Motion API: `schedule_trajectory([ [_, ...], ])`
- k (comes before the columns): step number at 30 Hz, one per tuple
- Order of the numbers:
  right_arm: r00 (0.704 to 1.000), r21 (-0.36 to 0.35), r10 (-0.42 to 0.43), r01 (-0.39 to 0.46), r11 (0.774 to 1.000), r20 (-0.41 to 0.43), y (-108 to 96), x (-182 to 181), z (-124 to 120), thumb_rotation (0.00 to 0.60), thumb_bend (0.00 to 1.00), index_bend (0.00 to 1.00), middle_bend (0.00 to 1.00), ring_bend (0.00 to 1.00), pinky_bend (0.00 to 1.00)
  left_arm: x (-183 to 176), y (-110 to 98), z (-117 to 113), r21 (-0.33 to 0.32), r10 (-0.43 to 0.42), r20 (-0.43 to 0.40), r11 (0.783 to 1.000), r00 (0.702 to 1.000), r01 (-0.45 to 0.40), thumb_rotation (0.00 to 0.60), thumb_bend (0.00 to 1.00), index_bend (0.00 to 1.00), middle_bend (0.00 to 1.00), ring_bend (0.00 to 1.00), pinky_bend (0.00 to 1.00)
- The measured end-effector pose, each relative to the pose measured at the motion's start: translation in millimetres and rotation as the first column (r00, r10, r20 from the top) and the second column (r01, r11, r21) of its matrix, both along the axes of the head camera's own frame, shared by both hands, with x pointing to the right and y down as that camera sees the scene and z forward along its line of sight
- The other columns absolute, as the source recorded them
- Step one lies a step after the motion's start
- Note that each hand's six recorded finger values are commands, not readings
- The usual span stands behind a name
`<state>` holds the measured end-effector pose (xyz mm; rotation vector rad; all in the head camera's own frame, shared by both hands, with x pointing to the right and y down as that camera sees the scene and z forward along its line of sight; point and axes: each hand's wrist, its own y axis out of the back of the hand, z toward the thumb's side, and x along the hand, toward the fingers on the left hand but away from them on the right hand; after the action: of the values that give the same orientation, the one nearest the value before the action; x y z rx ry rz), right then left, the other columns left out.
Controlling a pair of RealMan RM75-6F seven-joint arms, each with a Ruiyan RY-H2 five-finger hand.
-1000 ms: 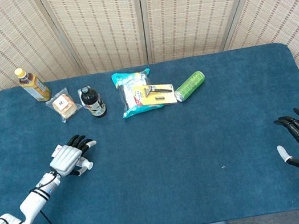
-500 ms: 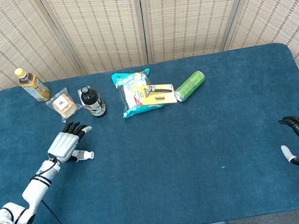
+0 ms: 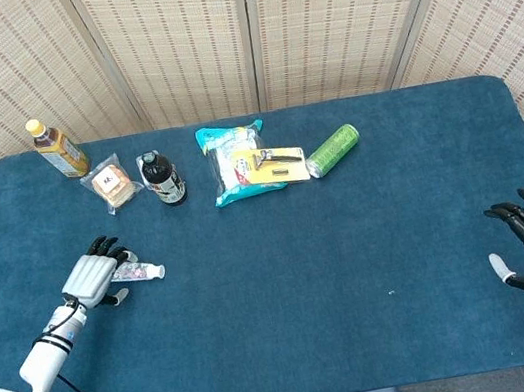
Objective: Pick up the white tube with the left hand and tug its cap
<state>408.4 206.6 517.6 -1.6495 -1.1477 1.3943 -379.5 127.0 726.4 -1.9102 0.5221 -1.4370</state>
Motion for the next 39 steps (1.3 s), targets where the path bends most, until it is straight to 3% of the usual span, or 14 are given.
schedule_trajectory([
  [18,1.000,-0.003,0.004,-0.004,1.000,-0.001,0,3,-1,0.600,0.27,0.26,0.25,0.10,0.24,1,-2,22,0.004,-0.017,0.090,1.000,0.996,0.016,0.600,0.25,0.32,0.25,0.07,0.00],
  [27,1.000,-0.004,0.008,-0.008,1.000,-0.005,1,4,-1,0.600,0.27,0.26,0.25,0.09,0.24,4,2,26,-0.003,-0.027,0.085,1.000,0.996,0.028,0.600,0.25,0.35,0.26,0.07,0.01],
  [39,1.000,-0.007,0.010,-0.010,1.000,-0.016,2,4,-2,0.600,0.27,0.26,0.25,0.09,0.24,2,-4,29,0.013,-0.057,0.057,0.998,0.997,0.056,0.600,0.27,0.46,0.39,0.16,0.04],
])
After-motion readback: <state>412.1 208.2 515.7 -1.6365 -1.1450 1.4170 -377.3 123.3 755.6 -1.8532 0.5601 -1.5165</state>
